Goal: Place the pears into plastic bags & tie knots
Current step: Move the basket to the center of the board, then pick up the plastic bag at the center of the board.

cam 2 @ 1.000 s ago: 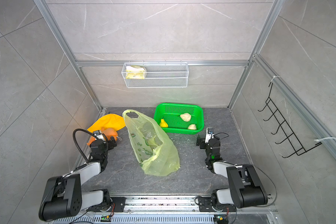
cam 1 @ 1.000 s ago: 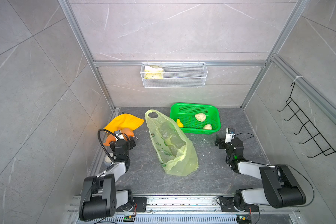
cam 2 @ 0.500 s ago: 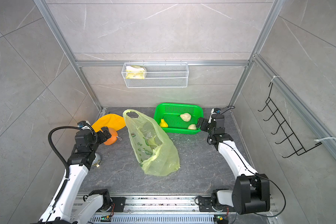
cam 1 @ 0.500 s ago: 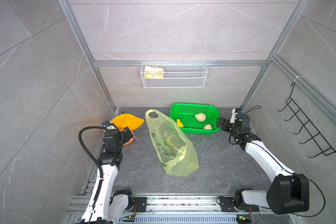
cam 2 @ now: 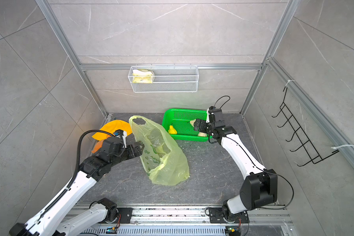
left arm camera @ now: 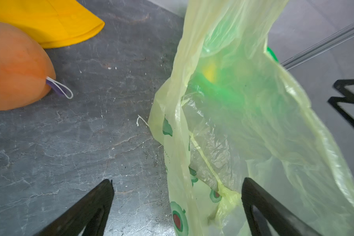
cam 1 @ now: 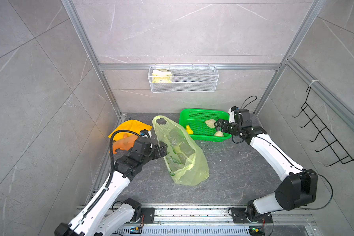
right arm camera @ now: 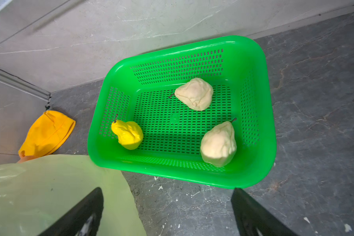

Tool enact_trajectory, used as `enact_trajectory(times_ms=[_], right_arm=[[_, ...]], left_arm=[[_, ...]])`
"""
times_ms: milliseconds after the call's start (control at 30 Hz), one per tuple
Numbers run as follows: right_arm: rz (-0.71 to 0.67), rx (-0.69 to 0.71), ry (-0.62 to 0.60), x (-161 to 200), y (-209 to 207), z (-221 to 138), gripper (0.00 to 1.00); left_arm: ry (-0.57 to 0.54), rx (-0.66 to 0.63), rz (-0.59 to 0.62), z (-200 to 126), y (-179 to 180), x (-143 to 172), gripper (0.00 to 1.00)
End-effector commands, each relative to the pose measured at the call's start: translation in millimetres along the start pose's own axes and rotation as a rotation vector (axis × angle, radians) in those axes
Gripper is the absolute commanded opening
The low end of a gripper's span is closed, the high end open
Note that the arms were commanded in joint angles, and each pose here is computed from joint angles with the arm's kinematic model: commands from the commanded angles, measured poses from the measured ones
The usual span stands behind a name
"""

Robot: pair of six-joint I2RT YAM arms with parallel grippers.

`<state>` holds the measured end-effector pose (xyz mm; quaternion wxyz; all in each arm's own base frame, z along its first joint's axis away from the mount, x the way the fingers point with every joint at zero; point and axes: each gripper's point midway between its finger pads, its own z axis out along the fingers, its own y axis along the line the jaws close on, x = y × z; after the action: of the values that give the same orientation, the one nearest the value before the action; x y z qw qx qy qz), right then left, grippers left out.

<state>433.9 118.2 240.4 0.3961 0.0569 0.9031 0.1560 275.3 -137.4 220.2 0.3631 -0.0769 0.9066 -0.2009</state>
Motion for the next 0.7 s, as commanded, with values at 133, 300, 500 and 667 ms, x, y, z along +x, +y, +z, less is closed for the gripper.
enact_trajectory(times_ms=[133,300,500,667], right_arm=[[-0.014,0.154,0.100,-5,-20,48,0.99],[0.004,0.257,0.201,21,-45,110,0.99],[0.060,0.337,0.255,57,-79,125,0.99],[0.104,0.394,0.297,85,-103,97,1.00]], left_arm=[[0.023,-0.188,-0.029,42,27,7,0.64],[-0.014,-0.207,0.005,45,26,-5,0.03],[-0.060,-0.249,0.042,28,36,-20,0.00],[-0.088,-0.272,0.088,11,44,-33,0.00]])
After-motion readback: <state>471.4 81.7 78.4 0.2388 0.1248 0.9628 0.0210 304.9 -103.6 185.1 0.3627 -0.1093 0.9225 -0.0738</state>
